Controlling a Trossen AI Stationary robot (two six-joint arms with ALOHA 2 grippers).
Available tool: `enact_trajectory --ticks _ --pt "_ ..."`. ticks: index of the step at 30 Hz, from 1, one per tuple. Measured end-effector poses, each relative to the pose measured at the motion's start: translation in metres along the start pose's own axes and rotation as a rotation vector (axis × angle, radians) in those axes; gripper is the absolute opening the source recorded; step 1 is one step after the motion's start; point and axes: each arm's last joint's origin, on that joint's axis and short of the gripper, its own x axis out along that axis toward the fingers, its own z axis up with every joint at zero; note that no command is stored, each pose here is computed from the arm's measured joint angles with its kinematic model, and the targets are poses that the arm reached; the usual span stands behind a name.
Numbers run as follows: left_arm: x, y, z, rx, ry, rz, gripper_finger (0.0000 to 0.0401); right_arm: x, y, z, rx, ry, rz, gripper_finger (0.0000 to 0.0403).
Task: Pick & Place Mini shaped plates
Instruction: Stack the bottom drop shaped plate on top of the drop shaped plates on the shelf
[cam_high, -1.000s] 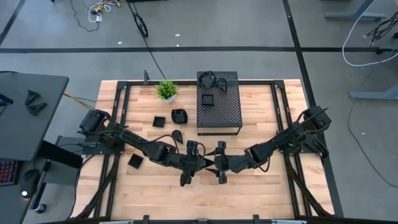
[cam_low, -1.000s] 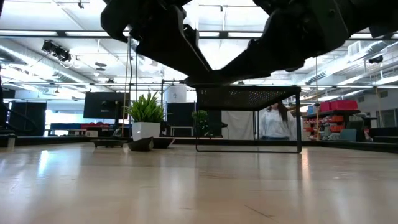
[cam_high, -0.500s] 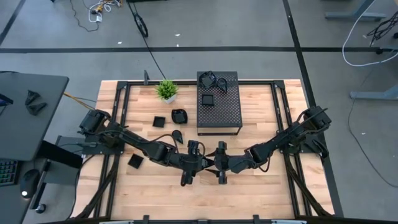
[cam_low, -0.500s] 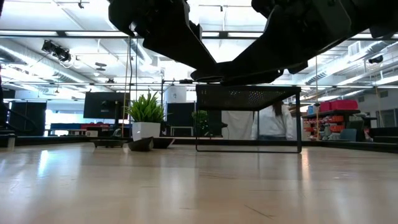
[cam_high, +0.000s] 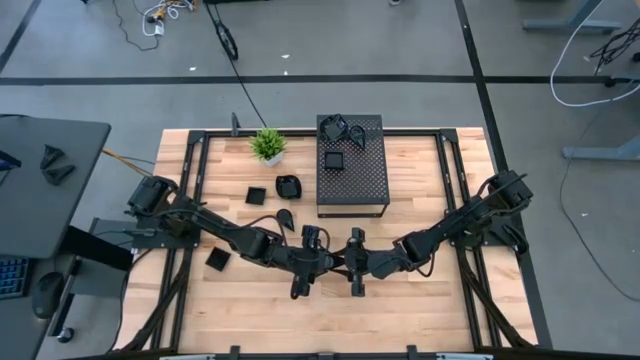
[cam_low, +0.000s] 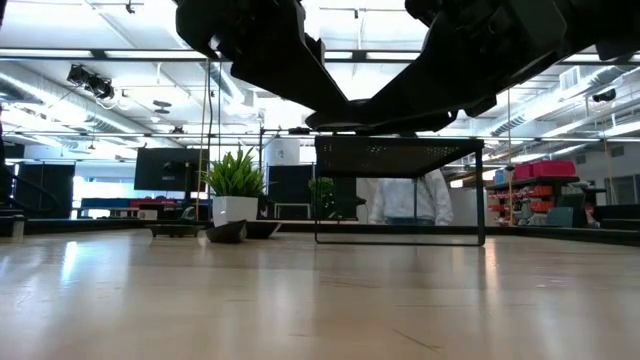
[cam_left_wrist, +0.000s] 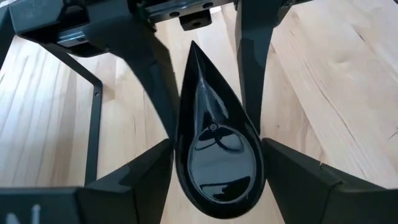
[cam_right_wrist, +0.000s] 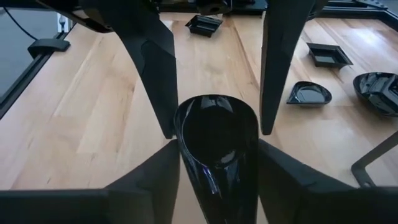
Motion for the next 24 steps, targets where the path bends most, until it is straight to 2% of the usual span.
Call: enact_trajectory --ticks 5,12,16,19,24 --pt "0.001 0.002 0.000 0.000 0.001 0.004 0.0266 0.000 0.000 0.000 0.001 -0.002 0.000 0.0159" --pt "-0.004 0.005 0.002 -0.001 -0.007 0.008 0.0320 0.000 0.000 -0.002 0.025 0.018 -0.004 0.0168" --pt "-0.022 0.012 0.011 -0.012 -0.041 0.020 0.0337 0.000 -0.001 -0.005 0.078 0.056 0.000 0.0169" --pt "-0.042 0.021 0.015 -0.009 -0.026 0.080 0.0341 -0.005 -0.001 -0.002 0.147 0.057 0.015 0.0169" --pt "-0.077 0.037 0.006 -0.037 0.111 0.276 0.0341 -0.022 0.002 0.015 0.202 -0.010 0.031 0.0169"
